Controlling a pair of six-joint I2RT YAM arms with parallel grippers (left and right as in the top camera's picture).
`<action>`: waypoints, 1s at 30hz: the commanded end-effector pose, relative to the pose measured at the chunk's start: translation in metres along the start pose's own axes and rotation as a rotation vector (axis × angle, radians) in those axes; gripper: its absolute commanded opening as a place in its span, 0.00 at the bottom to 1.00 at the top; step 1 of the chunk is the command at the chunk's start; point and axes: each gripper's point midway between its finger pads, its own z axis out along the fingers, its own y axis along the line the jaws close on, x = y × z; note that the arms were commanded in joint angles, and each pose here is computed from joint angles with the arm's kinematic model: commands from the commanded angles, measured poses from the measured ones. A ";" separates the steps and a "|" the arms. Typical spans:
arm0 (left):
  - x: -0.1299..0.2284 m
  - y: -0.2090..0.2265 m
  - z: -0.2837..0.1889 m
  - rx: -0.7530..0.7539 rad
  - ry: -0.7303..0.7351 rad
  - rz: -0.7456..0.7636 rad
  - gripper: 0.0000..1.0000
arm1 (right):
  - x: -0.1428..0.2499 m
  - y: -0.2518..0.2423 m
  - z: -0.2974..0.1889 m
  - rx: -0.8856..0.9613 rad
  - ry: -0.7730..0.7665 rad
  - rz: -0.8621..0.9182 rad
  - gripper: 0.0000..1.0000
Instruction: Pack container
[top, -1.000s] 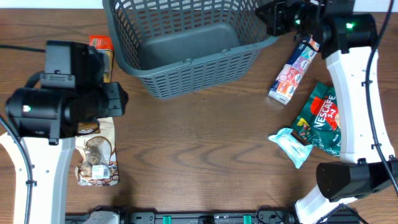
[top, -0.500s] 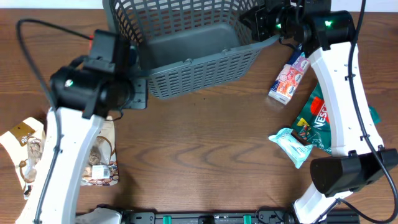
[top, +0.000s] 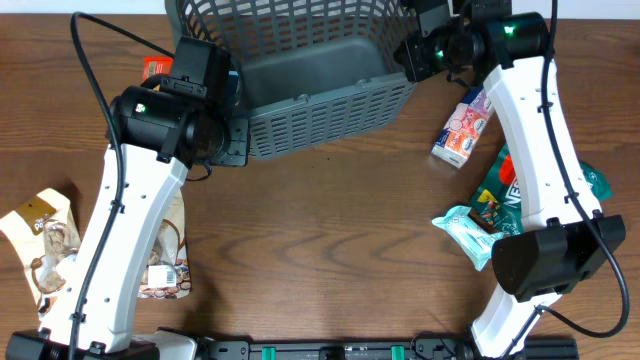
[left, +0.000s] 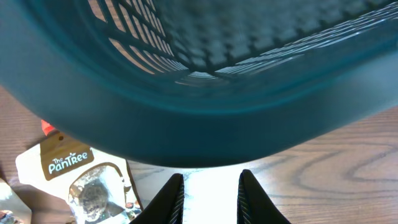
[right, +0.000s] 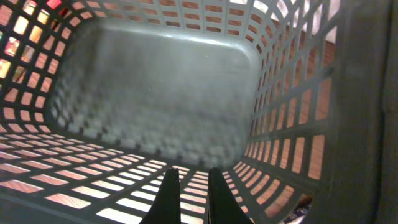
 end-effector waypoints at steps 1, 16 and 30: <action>0.000 0.001 0.001 -0.011 -0.003 0.017 0.20 | 0.008 -0.007 -0.001 0.045 0.041 -0.012 0.01; -0.010 0.006 0.000 -0.043 -0.044 0.023 0.20 | 0.037 0.001 -0.003 0.021 0.158 -0.017 0.01; -0.020 0.006 0.000 -0.043 -0.086 0.021 0.20 | 0.049 0.018 -0.003 -0.008 0.217 -0.026 0.01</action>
